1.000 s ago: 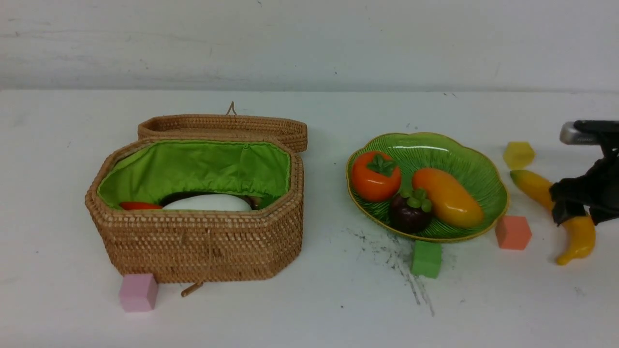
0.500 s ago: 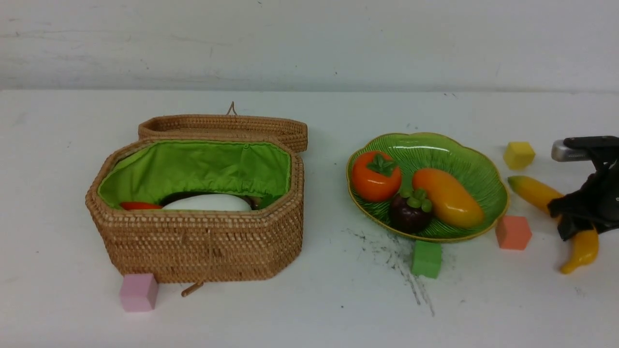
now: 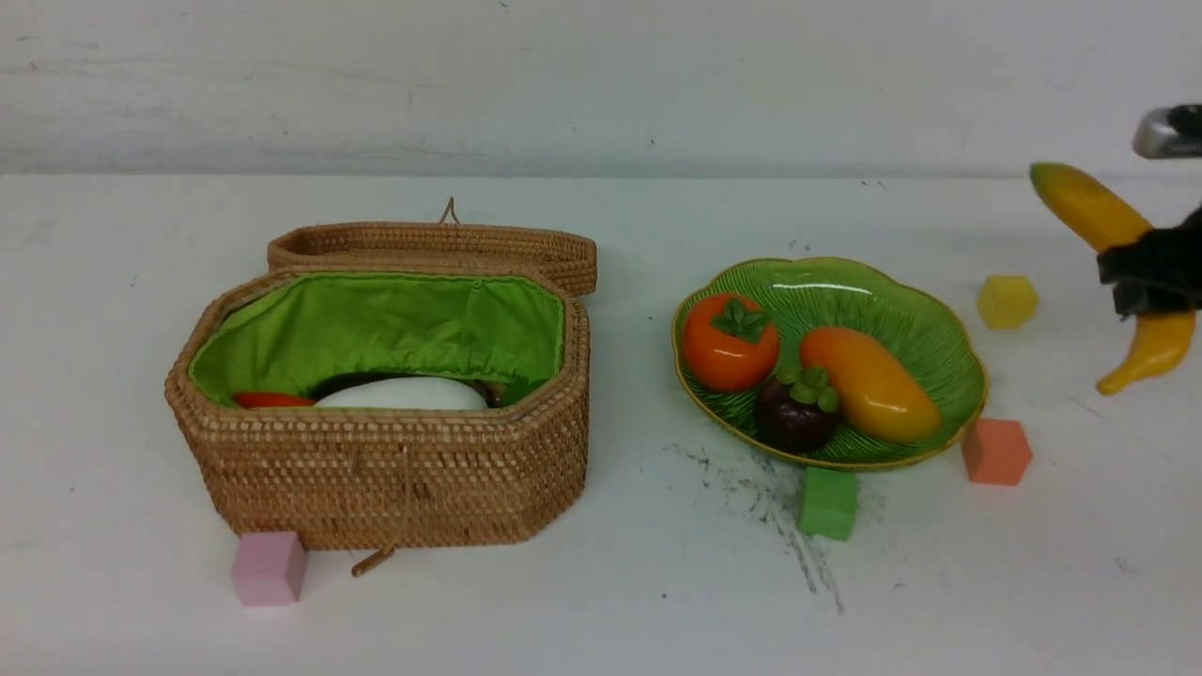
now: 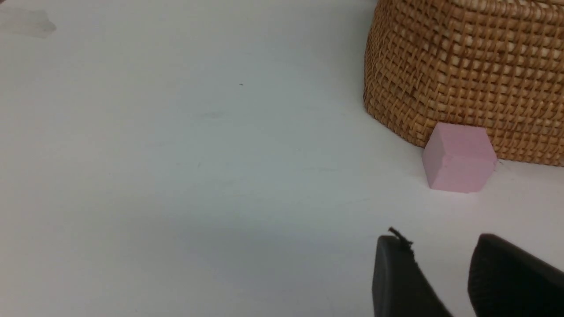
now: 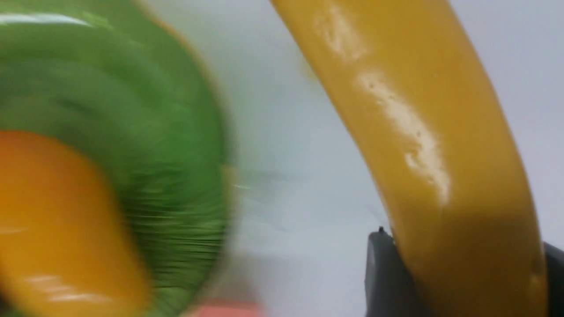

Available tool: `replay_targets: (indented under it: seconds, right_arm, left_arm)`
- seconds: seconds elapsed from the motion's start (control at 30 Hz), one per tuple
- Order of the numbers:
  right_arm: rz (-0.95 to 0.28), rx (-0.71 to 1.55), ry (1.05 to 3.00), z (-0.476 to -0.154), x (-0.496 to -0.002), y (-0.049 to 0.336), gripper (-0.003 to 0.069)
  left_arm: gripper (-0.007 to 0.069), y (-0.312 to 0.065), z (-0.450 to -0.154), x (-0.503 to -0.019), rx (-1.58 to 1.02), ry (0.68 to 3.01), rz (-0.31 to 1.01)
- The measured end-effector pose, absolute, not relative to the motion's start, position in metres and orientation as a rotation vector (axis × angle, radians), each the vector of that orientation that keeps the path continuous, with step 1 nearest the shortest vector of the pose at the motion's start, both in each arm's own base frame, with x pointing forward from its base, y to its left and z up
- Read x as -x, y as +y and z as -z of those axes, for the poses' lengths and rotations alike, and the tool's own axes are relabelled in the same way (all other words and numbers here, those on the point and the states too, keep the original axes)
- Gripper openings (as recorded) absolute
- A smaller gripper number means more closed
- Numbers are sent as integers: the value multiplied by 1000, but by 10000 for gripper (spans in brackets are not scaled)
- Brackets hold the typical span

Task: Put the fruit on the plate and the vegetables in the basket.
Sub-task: Use the right arm to grab a banana and put it into the right plate

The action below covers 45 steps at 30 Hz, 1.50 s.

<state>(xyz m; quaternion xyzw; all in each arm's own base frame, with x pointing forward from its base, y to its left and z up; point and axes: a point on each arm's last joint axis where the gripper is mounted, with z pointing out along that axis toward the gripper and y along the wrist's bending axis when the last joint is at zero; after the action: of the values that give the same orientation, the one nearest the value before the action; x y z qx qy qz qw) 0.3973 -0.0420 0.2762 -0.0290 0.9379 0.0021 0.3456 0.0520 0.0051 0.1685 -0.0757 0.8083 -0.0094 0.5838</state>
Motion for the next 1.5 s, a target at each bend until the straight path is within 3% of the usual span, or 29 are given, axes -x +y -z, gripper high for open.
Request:
replay_targets:
  seconds: [0.2, 0.37, 0.6, 0.7, 0.87, 1.1, 1.17, 1.4, 1.5]
  right_arm:
    - [-117, 358, 2443, -282, -407, 29, 334]
    - [-105, 492, 2416, -273, -428, 64, 334]
    - [107, 696, 2358, -243, -459, 64, 334]
    - [223, 908, 2353, -220, -464, 61, 334]
    - [254, 973, 2339, -213, -467, 61, 334]
    - [247, 886, 2297, -217, -472, 61, 337]
    - [242, 871, 2300, -217, -472, 61, 357]
    - [235, 849, 2311, -218, -471, 61, 569]
    - [235, 853, 2325, -227, -467, 60, 598]
  left_arm:
    - [238, 5, -168, -52, 177, 1886, 22]
    - [238, 5, -168, -52, 177, 1886, 22]
    - [238, 5, -168, -52, 177, 1886, 22]
    - [238, 5, -168, -52, 177, 1886, 22]
    - [238, 5, -168, -52, 177, 1886, 22]
    - [238, 5, -168, -52, 177, 1886, 22]
    - [238, 5, -168, -52, 177, 1886, 22]
    - [238, 5, -168, -52, 177, 1886, 22]
    - [238, 5, -168, -52, 177, 1886, 22]
